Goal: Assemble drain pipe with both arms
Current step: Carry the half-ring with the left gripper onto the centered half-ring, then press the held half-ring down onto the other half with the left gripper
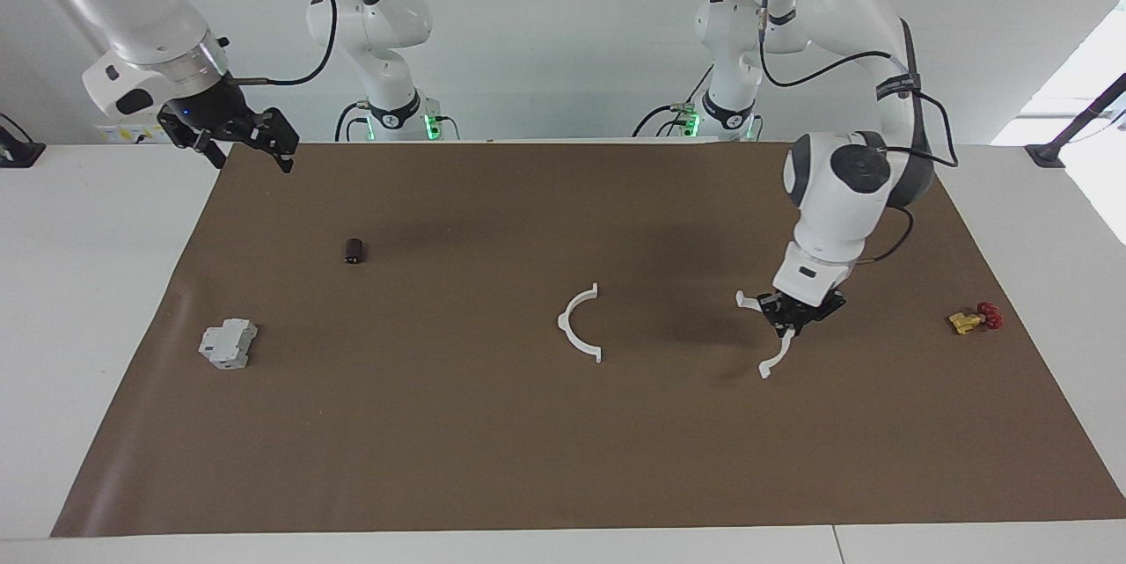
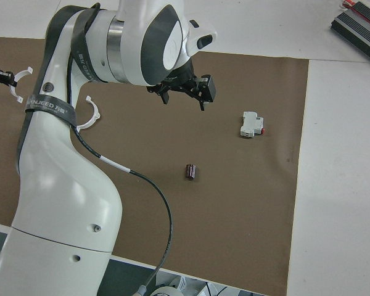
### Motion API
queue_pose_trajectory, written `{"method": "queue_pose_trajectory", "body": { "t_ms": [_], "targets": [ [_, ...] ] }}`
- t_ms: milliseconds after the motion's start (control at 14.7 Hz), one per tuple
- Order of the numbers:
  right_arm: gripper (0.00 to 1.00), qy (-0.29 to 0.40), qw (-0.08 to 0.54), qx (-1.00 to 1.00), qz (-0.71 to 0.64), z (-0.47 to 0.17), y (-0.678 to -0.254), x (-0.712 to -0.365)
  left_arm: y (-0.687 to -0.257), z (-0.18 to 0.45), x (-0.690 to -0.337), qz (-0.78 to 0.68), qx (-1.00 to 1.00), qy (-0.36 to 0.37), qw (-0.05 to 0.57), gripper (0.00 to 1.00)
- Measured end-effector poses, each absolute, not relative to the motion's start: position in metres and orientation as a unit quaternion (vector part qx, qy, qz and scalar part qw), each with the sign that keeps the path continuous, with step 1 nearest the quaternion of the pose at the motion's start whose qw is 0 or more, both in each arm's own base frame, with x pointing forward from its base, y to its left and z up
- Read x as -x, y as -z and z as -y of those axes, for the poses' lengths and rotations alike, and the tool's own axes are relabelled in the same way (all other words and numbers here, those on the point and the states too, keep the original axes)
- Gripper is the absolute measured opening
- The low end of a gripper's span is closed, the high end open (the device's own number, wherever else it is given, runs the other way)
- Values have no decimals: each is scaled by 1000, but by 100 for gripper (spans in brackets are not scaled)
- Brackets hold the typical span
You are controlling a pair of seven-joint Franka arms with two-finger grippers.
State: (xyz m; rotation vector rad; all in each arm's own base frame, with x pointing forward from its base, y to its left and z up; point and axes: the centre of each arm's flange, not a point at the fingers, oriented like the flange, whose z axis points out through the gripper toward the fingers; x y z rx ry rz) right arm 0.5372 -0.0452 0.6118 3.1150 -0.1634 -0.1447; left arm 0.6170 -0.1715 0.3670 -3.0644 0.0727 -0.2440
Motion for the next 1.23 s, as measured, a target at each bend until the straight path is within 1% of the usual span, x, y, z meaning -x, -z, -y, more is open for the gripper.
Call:
{"method": "queue_pose_trajectory", "body": {
  "t_ms": [204, 340, 545, 681, 1226],
  "targets": [
    [100, 46, 9, -998, 51, 45, -612, -537, -359, 244, -610, -23, 996, 87, 29, 21],
    [100, 47, 8, -998, 51, 45, -612, -537, -350, 280, -609, -25, 995, 88, 26, 21],
    [100, 47, 8, -997, 56, 50, -612, -537, -329, 324, -596, -48, 995, 80, 27, 21],
    [100, 47, 8, -997, 55, 49, -612, -537, -323, 337, -590, -57, 995, 77, 28, 21],
    [100, 47, 8, -997, 54, 48, -612, -537, -303, 354, -566, -78, 995, 56, 39, 21]
  ]
}}
